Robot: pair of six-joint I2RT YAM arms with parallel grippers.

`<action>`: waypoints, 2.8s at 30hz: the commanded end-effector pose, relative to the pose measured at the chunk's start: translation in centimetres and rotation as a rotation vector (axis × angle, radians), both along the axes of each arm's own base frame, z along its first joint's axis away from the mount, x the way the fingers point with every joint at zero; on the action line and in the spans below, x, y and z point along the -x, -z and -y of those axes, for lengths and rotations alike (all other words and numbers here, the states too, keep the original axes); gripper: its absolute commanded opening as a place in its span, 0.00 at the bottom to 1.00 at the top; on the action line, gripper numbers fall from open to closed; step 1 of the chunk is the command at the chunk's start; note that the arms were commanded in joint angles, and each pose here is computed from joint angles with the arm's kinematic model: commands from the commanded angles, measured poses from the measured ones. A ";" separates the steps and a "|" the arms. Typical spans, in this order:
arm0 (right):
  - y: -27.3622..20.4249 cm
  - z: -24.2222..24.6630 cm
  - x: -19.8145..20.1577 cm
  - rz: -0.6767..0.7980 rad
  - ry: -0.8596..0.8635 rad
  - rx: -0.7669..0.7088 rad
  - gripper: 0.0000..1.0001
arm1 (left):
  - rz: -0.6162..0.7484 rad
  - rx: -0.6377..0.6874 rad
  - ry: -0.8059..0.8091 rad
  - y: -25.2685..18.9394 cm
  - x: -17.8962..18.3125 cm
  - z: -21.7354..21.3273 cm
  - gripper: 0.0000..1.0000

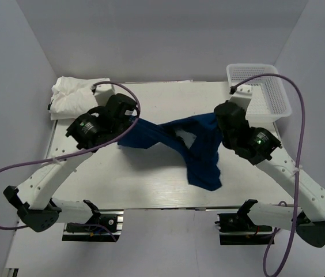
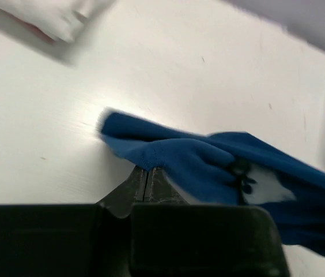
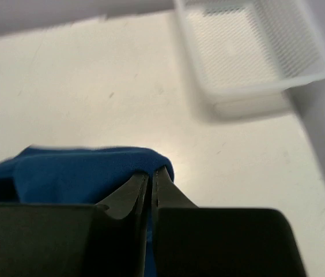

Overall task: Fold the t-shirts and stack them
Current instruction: Flatten out the tshirt

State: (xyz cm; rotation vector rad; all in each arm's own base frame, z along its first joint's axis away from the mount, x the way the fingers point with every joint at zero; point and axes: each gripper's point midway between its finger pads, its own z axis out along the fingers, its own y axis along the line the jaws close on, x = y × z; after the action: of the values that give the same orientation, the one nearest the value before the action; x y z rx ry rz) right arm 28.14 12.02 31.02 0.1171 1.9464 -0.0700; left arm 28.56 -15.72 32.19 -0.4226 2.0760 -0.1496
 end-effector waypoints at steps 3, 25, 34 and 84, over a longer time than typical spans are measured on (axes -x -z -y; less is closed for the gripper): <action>-10.0 6.7 -1.5 0.259 0.256 0.038 0.00 | 0.249 -0.009 -0.269 -9.7 4.2 -10.5 0.00; -33.6 17.6 8.3 0.768 0.413 0.077 0.00 | 0.704 0.221 -0.050 -25.9 12.1 -16.1 0.00; -25.8 12.5 0.9 0.598 0.358 0.232 0.00 | 0.381 0.117 0.182 -15.0 3.5 -3.0 0.00; 25.9 -4.3 4.5 -0.662 -0.404 -0.168 0.90 | -0.441 0.141 -0.006 19.9 0.2 -8.4 1.00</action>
State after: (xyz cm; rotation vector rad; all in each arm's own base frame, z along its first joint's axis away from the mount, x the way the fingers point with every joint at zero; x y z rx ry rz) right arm 20.63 15.60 4.41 -0.2498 2.6838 0.3783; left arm 26.83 -6.90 11.65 -0.6004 2.5524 -0.1591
